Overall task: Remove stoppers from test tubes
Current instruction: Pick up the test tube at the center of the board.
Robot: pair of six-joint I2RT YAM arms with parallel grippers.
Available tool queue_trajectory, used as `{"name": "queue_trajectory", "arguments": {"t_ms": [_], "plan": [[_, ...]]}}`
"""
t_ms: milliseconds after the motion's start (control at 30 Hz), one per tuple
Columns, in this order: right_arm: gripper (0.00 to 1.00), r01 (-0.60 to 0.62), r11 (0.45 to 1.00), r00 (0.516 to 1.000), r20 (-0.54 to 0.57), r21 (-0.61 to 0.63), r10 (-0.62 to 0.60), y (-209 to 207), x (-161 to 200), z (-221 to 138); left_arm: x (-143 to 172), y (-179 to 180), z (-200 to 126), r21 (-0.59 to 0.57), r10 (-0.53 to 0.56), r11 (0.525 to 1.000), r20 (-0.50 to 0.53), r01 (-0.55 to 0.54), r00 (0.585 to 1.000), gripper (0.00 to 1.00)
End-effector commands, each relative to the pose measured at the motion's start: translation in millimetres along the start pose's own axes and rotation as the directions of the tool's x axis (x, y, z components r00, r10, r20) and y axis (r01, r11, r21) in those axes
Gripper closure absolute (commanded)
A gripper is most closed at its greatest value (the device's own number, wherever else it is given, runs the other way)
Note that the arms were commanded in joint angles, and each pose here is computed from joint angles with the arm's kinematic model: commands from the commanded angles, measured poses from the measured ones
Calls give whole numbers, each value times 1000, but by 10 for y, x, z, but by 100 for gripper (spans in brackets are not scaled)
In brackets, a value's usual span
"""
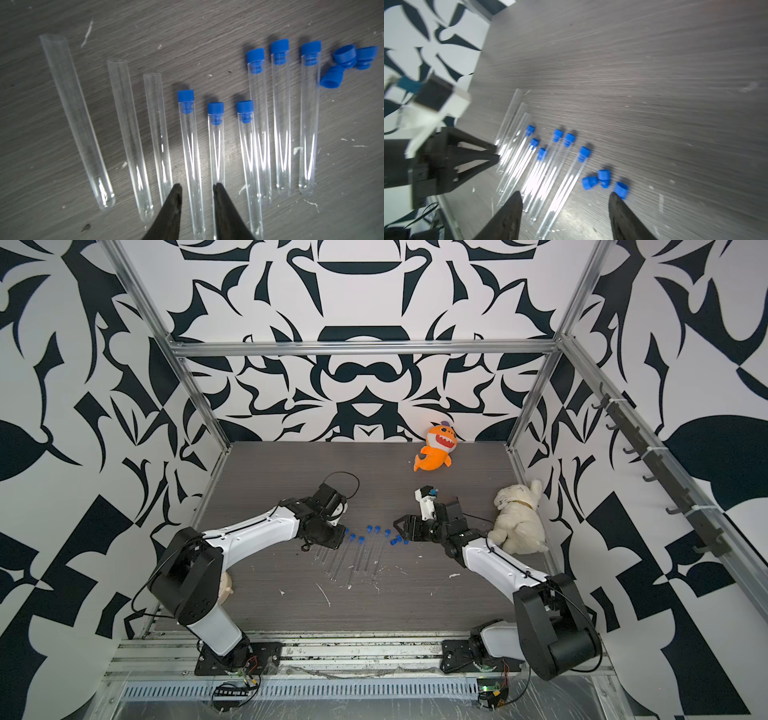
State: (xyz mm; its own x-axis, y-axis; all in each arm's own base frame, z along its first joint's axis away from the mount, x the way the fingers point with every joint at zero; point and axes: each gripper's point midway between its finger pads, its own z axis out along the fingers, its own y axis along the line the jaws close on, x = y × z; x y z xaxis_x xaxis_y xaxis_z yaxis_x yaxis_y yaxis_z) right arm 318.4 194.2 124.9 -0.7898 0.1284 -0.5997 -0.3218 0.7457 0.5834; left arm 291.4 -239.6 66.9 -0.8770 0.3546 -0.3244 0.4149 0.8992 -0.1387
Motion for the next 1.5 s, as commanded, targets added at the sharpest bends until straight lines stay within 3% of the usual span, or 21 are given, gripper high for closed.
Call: {"name": "queue_trajectory", "arguments": {"t_ms": [0, 767, 1267, 1467], "plan": [[34, 28, 995, 999, 41, -95, -24, 159, -73, 62, 19, -39, 111, 19, -19, 1000, -26, 19, 999, 70], [27, 50, 995, 997, 67, -92, -44, 211, -84, 52, 49, 104, 501, -68, -11, 998, -102, 4, 995, 71], [26, 43, 996, 997, 60, -72, -39, 200, -136, 50, 43, 112, 432, -49, -22, 999, -100, 17, 995, 94], [25, 47, 991, 997, 62, -125, -39, 288, -134, 45, -83, 60, 204, -24, -27, 999, -47, 26, 999, 96]]}}
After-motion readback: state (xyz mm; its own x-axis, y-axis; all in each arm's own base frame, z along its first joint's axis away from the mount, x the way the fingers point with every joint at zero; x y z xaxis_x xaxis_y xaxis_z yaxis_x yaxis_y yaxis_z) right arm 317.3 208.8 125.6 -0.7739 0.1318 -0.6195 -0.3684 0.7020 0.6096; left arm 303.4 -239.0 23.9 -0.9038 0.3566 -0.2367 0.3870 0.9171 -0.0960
